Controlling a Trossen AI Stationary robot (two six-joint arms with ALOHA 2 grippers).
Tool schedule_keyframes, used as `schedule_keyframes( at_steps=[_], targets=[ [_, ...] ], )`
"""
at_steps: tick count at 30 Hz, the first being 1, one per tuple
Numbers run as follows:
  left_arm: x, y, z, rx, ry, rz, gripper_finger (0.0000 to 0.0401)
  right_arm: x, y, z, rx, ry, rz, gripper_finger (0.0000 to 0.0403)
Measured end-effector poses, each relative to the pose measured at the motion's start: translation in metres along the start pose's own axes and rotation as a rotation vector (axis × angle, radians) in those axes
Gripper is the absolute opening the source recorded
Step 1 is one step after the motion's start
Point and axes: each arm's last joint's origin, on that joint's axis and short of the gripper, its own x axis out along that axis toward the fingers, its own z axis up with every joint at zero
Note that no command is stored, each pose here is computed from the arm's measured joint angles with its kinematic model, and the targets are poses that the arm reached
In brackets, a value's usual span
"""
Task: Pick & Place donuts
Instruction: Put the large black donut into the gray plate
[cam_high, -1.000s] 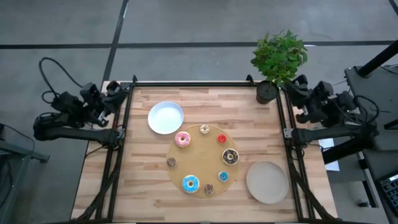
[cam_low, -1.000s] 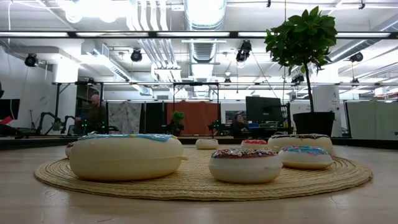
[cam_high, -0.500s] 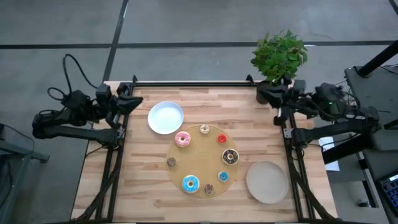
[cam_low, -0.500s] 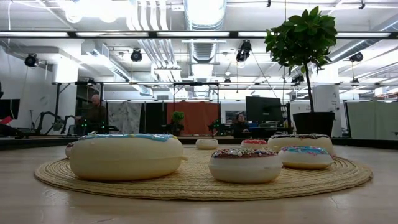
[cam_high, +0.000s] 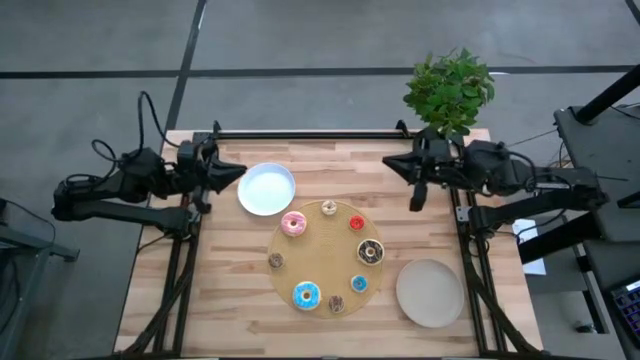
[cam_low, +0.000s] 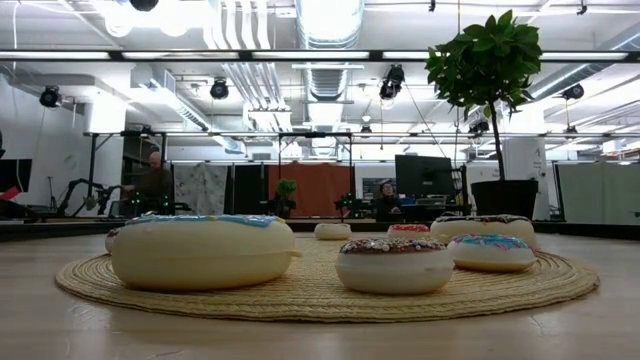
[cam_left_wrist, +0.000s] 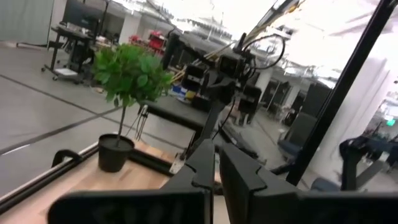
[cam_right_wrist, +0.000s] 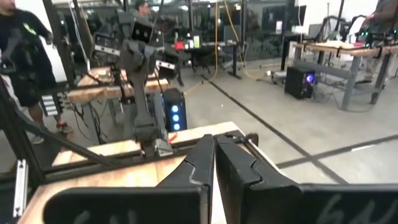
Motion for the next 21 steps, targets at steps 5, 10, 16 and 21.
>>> schedule_keyframes(
  at_steps=[5, 10, 16, 21],
  targets=[
    [0.004, 0.002, -0.008, 0.015, 0.068, 0.024, 0.0, 0.015, 0.003, -0.009, -0.013, 0.058, -0.006, 0.0008],
    [0.007, 0.004, -0.013, 0.021, 0.116, 0.04, 0.0, 0.028, 0.005, -0.019, -0.025, 0.106, -0.011, 0.0008],
    [0.011, 0.005, -0.018, 0.026, 0.153, 0.051, 0.0, 0.044, 0.008, -0.032, -0.015, 0.165, -0.02, 0.0008],
    [0.011, 0.006, -0.02, 0.031, 0.176, 0.058, 0.0, 0.055, 0.01, -0.041, -0.018, 0.206, -0.025, 0.0008]
  ],
)
